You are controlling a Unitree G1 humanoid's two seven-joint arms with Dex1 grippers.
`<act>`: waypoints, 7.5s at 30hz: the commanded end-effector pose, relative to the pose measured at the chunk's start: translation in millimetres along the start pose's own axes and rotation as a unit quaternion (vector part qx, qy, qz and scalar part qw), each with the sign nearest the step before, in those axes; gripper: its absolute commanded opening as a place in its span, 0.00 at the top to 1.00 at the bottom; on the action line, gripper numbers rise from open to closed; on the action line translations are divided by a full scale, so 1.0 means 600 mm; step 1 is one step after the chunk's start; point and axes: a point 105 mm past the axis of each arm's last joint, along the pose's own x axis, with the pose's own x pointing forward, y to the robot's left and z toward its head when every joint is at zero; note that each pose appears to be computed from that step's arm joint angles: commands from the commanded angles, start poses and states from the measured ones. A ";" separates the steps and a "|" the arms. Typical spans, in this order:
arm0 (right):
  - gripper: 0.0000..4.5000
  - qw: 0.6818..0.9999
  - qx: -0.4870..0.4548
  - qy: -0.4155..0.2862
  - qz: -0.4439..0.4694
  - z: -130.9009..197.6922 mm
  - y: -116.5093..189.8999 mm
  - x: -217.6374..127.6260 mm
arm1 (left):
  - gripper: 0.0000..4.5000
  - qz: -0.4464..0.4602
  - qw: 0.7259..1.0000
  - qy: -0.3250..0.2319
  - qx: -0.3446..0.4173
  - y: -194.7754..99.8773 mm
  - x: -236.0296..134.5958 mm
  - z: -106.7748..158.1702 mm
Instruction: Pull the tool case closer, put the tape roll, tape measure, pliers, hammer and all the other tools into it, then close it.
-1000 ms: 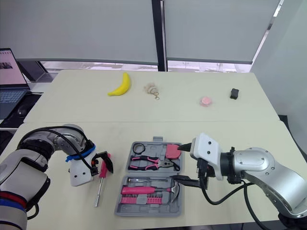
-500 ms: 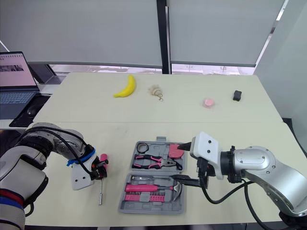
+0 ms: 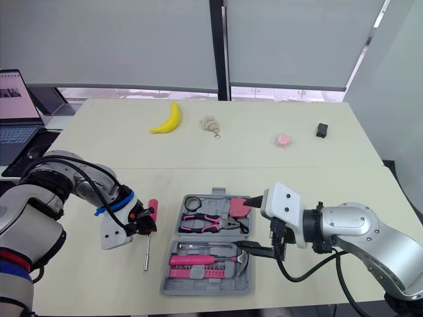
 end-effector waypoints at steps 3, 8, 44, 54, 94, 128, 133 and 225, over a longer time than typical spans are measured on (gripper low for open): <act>0.00 1.000 -0.016 -0.004 -0.011 0.005 -0.002 0.004 | 0.88 0.057 0.997 0.008 -0.050 -0.009 -0.010 0.001; 0.00 1.000 -0.018 0.003 -0.012 0.000 -0.006 0.011 | 0.88 0.078 0.994 0.012 -0.078 -0.025 -0.004 0.011; 0.00 0.998 -0.065 0.018 0.020 -0.010 -0.012 0.057 | 0.88 0.368 0.386 0.027 -0.846 -0.044 0.004 0.038; 0.00 0.997 -0.076 0.019 0.029 -0.001 -0.019 0.065 | 0.88 0.424 0.259 0.104 -0.862 -0.054 0.022 0.008; 0.00 0.997 -0.075 -0.002 0.003 0.001 -0.015 0.078 | 0.00 0.483 0.353 -0.026 -0.801 -0.080 0.029 0.025; 0.00 0.997 -0.080 -0.014 -0.006 -0.002 -0.020 0.102 | 0.14 0.444 0.362 -0.004 -0.819 -0.103 0.055 0.024; 0.00 0.997 -0.079 -0.012 -0.005 -0.004 -0.019 0.101 | 0.48 0.434 0.373 -0.003 -0.820 -0.105 0.066 0.025; 0.00 0.990 0.050 0.125 0.027 -0.051 0.081 -0.066 | 0.63 0.212 0.800 -0.137 -0.544 0.128 0.099 0.245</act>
